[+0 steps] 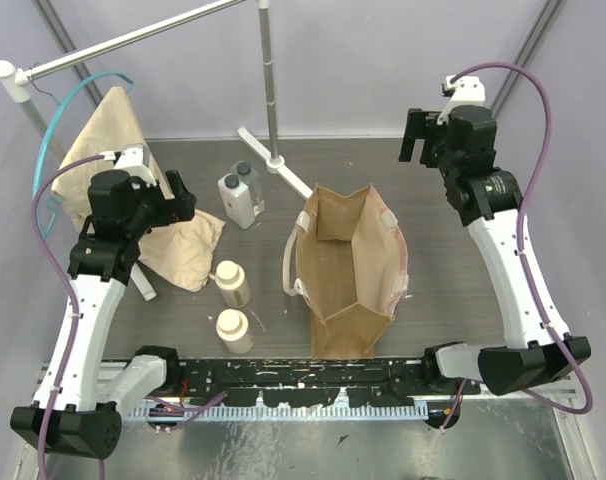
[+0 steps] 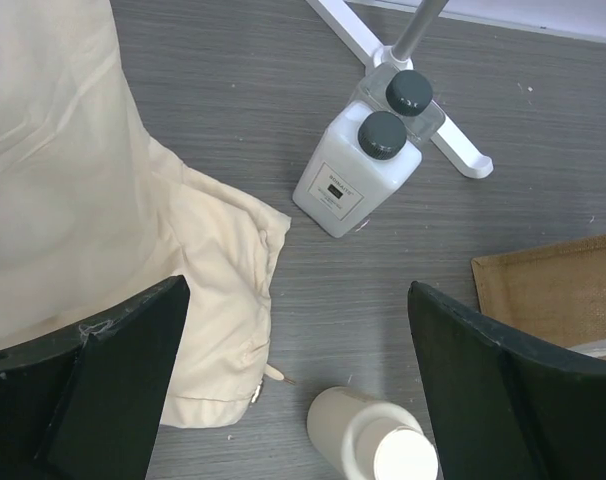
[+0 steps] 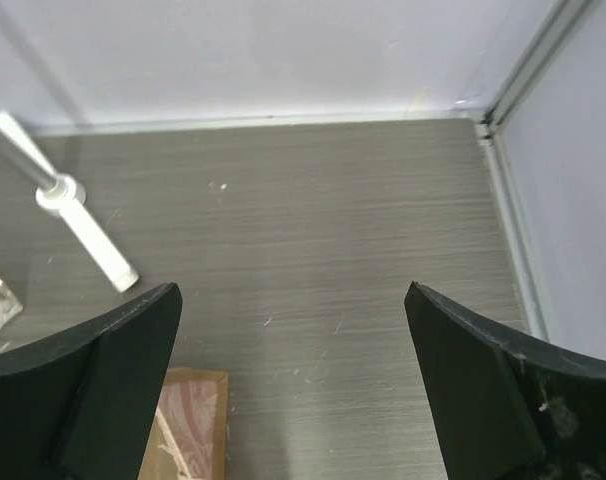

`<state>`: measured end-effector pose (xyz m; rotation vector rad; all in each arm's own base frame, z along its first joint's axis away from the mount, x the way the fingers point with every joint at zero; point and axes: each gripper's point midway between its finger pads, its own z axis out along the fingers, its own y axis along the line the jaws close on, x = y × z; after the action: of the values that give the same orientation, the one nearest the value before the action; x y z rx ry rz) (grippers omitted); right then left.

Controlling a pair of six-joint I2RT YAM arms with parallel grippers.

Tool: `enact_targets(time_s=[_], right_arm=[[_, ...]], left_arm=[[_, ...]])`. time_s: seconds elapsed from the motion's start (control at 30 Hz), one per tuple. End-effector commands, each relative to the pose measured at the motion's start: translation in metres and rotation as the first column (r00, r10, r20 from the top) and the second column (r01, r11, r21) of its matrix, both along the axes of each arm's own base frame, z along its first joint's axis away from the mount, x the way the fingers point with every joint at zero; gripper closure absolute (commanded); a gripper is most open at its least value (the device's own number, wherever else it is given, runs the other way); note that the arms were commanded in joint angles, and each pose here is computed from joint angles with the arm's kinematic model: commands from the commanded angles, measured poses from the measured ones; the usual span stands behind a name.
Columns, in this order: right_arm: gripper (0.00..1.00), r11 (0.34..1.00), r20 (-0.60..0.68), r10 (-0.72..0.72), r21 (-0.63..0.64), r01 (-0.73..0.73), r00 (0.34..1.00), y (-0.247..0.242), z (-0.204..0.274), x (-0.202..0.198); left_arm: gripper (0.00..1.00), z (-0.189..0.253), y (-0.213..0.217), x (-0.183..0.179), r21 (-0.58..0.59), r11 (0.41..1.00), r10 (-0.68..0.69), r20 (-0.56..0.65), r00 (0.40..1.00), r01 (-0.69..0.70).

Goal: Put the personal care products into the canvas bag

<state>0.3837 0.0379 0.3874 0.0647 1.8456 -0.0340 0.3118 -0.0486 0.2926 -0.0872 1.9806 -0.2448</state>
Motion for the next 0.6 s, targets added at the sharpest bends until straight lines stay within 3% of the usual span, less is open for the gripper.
enact_targets(time_s=[0.0, 0.2, 0.3, 0.37, 0.57], right_arm=[[0.0, 0.994, 0.031, 0.11, 0.017, -0.11, 0.994, 0.023, 0.019, -0.001], [0.0, 0.981, -0.066, 0.193, 0.037, -0.191, 0.979, 0.04, 0.016, -0.008], [0.0, 0.965, -0.132, 0.256, 0.09, -0.245, 0.958, 0.055, 0.01, -0.02], [0.0, 0.953, -0.182, 0.293, 0.139, -0.271, 0.939, 0.065, 0.003, -0.031], [0.0, 0.942, -0.361, 0.329, 0.195, -0.274, 0.872, 0.075, -0.036, -0.065]], left_arm=[[0.02, 0.018, 0.003, 0.002, -0.014, 0.999, 0.03, 0.065, 0.997, -0.029], [0.02, 0.029, -0.003, 0.022, -0.014, 1.0, -0.001, 0.143, 0.99, 0.003], [0.02, 0.031, -0.031, 0.037, 0.045, 0.979, -0.203, 0.154, 0.967, 0.198], [0.02, 0.027, -0.048, 0.044, 0.048, 0.949, -0.314, 0.089, 0.945, 0.311], [0.02, -0.003, -0.069, 0.077, 0.106, 0.904, -0.394, -0.165, 0.904, 0.413]])
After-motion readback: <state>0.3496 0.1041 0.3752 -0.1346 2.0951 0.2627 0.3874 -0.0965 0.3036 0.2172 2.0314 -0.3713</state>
